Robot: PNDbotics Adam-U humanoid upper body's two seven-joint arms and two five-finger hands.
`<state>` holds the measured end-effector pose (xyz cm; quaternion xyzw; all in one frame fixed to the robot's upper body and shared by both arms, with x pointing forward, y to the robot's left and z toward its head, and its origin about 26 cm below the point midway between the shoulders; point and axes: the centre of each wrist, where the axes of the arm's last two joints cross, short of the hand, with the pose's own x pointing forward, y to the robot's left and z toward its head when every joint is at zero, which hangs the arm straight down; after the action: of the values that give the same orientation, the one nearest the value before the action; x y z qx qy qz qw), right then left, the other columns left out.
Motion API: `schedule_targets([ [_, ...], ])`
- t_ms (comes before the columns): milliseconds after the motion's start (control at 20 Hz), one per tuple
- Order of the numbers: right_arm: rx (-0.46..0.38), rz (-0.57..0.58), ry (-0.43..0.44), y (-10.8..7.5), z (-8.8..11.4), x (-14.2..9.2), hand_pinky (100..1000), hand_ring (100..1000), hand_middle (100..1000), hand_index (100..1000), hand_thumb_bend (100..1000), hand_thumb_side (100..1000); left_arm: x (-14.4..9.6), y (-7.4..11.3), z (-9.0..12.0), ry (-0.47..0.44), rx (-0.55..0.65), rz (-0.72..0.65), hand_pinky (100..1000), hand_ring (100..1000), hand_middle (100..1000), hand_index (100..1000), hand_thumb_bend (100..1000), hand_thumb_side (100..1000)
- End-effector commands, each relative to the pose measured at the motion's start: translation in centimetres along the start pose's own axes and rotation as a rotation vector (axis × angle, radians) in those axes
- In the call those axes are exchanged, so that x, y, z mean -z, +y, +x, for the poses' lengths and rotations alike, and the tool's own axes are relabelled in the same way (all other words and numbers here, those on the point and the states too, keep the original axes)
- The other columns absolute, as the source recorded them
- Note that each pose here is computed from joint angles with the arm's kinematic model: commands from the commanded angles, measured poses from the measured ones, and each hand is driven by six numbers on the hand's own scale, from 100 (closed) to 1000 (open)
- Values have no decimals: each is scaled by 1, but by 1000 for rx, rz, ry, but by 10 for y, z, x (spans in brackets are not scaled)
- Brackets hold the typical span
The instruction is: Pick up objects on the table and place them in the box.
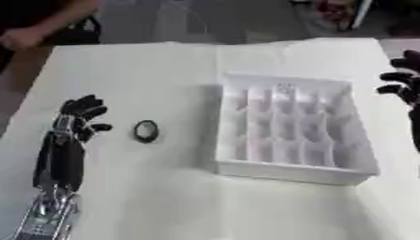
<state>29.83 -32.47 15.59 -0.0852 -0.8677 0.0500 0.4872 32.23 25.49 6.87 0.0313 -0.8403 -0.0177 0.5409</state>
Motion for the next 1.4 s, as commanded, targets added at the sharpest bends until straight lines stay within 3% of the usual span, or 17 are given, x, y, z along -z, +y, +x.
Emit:
schedule_targets([
  [50, -21, 3, -35, -5, 9, 5, 596, 667, 710, 817, 100, 996, 7, 9, 11, -41, 60, -6, 621, 799, 753, 841, 222, 1000],
  [200, -23, 2, -34, -5, 9, 4, 596, 667, 710, 816, 100, 997, 11, 27, 19, -63, 257, -8, 630, 797, 757, 832, 192, 1000],
  [300, -27, 1, -32, -6, 9, 4, 596, 667, 709, 815, 100, 998, 17, 46, 34, -101, 504, -15, 638, 794, 760, 822, 201, 1000],
  [450, -27, -1, -31, -6, 9, 4, 595, 667, 709, 815, 100, 999, 18, 51, 48, -122, 736, -10, 639, 793, 759, 820, 210, 1000],
  [1000, -27, -1, -32, -6, 9, 4, 596, 667, 710, 815, 100, 999, 18, 45, 54, -127, 798, -2, 639, 793, 759, 819, 214, 1000],
  [1100, -27, -1, -33, -6, 9, 4, 596, 667, 710, 815, 100, 999, 18, 45, 55, -129, 803, -4, 639, 793, 758, 816, 248, 1000],
  [1150, -27, -1, -33, -6, 9, 4, 596, 667, 709, 815, 100, 1000, 19, 45, 55, -129, 807, -7, 640, 793, 758, 810, 281, 998],
  [1300, -28, 0, -33, -6, 10, 5, 596, 667, 710, 814, 100, 999, 19, 47, 55, -112, 841, -39, 725, 803, 764, 759, 637, 745],
  [1400, -28, 0, -32, -6, 9, 4, 596, 667, 710, 814, 100, 1000, 20, 49, 55, -84, 913, -83, 786, 815, 778, 733, 807, 657],
])
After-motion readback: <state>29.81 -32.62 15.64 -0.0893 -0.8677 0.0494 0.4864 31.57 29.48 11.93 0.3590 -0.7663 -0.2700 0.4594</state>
